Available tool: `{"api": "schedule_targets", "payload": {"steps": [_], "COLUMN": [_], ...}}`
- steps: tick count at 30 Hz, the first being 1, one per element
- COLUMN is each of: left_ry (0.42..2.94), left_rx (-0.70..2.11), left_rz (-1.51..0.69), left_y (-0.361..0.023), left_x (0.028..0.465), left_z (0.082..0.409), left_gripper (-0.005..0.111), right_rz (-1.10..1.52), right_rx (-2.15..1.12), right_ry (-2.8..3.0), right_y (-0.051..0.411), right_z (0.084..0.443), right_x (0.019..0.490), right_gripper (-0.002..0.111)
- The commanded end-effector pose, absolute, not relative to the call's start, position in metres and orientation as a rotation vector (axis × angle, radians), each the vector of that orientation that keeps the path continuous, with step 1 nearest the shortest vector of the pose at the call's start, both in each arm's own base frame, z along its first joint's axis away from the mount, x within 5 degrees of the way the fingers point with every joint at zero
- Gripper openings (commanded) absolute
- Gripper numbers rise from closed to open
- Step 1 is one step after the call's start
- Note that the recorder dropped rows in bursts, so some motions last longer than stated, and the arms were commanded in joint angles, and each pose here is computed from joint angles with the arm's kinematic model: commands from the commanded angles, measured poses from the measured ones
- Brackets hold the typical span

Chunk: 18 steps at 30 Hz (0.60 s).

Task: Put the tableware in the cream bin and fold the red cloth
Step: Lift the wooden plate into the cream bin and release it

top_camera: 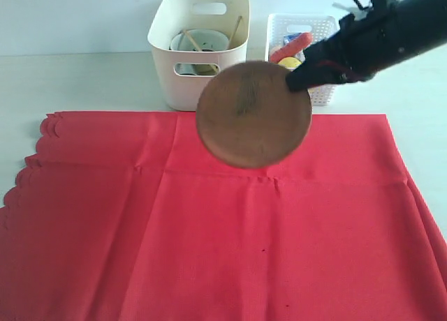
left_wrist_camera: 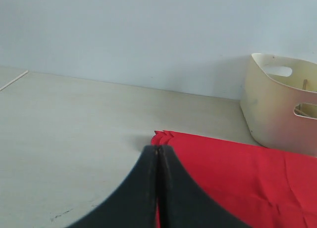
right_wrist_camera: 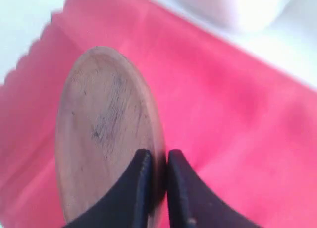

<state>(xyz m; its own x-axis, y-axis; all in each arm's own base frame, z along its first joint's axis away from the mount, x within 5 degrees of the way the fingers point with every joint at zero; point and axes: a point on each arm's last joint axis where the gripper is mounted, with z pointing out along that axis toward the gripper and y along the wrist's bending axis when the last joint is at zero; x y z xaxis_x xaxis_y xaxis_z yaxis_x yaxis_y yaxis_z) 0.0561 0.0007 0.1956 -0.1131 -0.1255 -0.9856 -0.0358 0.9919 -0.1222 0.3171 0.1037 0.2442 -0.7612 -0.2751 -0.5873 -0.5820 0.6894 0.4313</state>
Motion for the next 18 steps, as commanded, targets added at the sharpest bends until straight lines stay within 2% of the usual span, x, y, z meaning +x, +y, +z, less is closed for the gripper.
{"api": "schedule_targets", "payload": {"steps": [1,6,18], "left_ry": [1.679,1.679,1.679], "left_rx": [-0.121,-0.121,-0.121], "left_rz": [-0.074,-0.074,-0.074], "left_y": [0.001,0.001,0.001], "left_x": [0.056,0.056,0.056], "left_z": [0.195,0.195,0.195], "left_gripper": [0.000,0.000,0.000], "right_rz": [0.840,0.982,1.163], "right_rx": [-0.541,-0.394,-0.086], "right_ry": [2.250,2.137,2.004], "right_y": [0.106,0.118,0.132], "right_z": [0.281,0.292,0.246], "right_x": [0.342,0.390,0.492], "right_gripper": [0.000,0.000,0.000]}}
